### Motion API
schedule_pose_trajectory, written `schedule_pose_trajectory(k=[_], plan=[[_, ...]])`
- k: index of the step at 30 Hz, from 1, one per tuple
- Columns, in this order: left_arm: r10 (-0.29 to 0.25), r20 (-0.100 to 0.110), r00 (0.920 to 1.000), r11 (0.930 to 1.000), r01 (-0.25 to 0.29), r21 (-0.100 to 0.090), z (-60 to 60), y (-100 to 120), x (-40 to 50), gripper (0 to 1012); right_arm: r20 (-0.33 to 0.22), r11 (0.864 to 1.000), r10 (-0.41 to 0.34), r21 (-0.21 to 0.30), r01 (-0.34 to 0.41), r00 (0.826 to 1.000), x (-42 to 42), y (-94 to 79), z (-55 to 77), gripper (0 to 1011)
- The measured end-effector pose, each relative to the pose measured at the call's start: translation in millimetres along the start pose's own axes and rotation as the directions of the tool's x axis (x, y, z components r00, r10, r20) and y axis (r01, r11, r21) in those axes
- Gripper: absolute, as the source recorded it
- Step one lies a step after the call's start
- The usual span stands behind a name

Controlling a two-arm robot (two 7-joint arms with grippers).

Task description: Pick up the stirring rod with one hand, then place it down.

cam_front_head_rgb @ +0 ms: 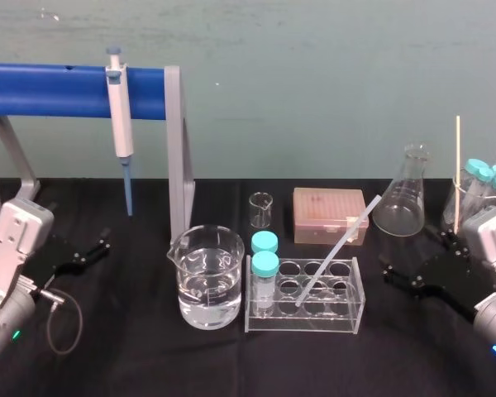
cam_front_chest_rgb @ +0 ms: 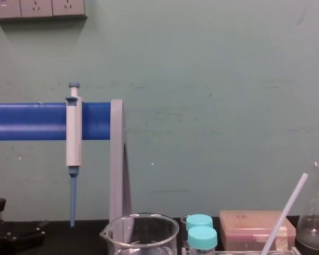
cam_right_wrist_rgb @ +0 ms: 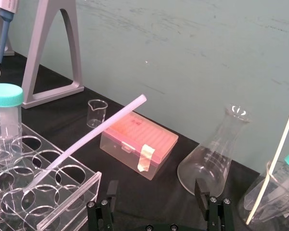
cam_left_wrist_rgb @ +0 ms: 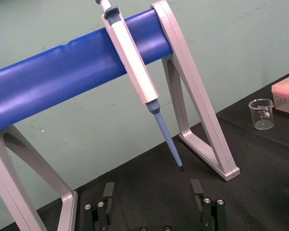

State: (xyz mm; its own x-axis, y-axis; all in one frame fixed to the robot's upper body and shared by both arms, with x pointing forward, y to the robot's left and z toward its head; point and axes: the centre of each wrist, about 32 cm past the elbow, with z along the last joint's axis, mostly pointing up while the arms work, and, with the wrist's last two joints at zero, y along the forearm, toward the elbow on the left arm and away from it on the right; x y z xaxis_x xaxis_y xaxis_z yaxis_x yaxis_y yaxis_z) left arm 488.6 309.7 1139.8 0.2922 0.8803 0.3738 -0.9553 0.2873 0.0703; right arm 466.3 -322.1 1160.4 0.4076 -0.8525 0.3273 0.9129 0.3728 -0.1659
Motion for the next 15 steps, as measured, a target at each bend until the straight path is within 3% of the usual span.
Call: schedule_pose_trajectory(k=[7,15], plan=[[0.0,0.0,1.0,1.0,0.0,0.0,0.0,0.0,0.0,1000,0.008,0.999,-0.038,0.018,0.037,0.999,-7.3,4.0,-8.6,1003],[0.0,0.0,1.0,1.0,0.0,0.0,0.0,0.0,0.0,1000,0.009,0.999,-0.037,0.019,0.037,0.999,-6.7,3.6,-8.3,1003]])
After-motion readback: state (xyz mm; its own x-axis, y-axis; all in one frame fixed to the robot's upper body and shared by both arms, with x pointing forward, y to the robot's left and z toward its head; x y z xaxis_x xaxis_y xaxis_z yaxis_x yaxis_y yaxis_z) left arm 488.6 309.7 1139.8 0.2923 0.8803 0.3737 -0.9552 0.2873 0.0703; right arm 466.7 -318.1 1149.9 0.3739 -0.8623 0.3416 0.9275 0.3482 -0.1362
